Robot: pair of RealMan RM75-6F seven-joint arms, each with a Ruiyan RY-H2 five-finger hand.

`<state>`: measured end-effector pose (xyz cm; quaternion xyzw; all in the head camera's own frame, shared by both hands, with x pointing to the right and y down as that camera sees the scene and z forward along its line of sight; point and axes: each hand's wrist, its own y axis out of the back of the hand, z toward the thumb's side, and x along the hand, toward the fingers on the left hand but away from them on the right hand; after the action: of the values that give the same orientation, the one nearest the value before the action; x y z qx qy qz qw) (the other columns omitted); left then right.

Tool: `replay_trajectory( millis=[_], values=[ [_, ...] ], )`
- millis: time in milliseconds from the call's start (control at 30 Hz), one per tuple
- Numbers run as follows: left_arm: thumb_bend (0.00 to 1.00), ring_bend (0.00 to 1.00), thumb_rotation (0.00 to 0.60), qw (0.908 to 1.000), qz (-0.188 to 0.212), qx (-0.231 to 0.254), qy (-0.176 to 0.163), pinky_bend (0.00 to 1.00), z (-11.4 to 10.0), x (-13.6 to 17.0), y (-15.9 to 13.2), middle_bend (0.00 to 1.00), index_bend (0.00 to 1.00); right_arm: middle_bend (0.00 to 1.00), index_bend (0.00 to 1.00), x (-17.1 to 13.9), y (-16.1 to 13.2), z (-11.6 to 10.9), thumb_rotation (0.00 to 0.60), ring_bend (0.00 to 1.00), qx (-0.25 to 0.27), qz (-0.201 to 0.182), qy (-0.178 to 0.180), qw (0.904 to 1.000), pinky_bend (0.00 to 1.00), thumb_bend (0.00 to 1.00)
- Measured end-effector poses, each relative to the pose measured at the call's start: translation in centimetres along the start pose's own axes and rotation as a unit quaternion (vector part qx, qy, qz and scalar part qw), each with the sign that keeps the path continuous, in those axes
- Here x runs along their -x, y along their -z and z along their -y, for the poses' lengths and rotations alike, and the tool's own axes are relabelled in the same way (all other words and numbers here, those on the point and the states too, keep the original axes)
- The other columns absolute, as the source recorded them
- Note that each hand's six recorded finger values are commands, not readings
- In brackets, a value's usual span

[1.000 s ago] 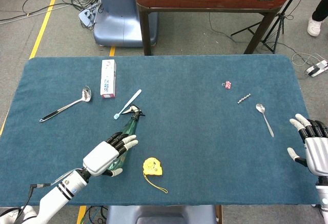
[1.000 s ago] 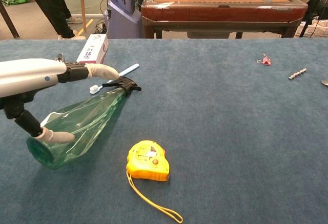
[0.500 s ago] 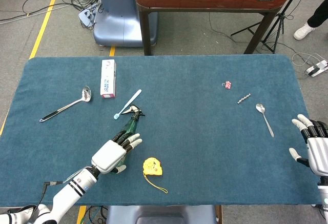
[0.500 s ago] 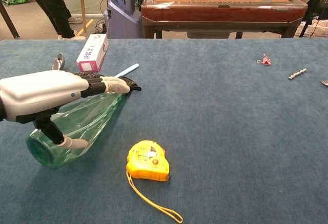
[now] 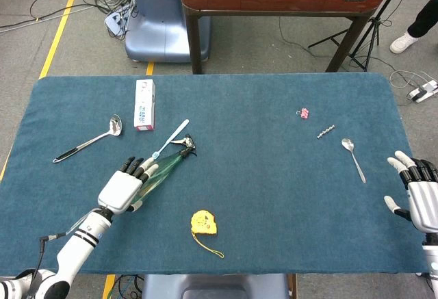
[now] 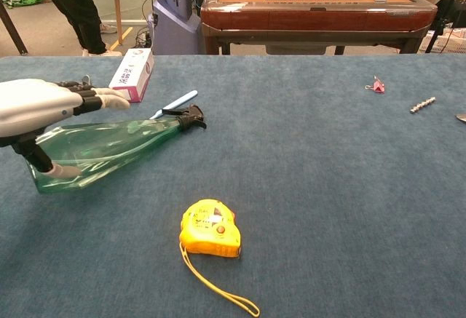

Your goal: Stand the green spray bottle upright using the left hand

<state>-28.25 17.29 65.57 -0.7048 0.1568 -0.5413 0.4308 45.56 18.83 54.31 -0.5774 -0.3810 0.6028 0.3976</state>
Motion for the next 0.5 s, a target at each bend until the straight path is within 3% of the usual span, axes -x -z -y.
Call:
replay_trajectory(
  millis=[267,500],
  values=[
    [0.26,0.00,0.600,0.9987,-0.047,-0.017,0.012,0.02,0.0,-0.4,3.4,0.01,0.00,0.14,0.20,0.1,-0.1,-0.1,0.600,0.12,0.001,-0.001,0.002,1.0000,0.14,0.18],
    [0.26,0.00,0.600,0.9978,-0.028,0.053,0.029,0.02,-1.5,-0.1,2.6,0.01,0.00,0.14,0.20,-0.1,-0.3,-0.2,0.600,0.12,0.002,-0.005,0.002,1.0000,0.14,0.18]
  ],
)
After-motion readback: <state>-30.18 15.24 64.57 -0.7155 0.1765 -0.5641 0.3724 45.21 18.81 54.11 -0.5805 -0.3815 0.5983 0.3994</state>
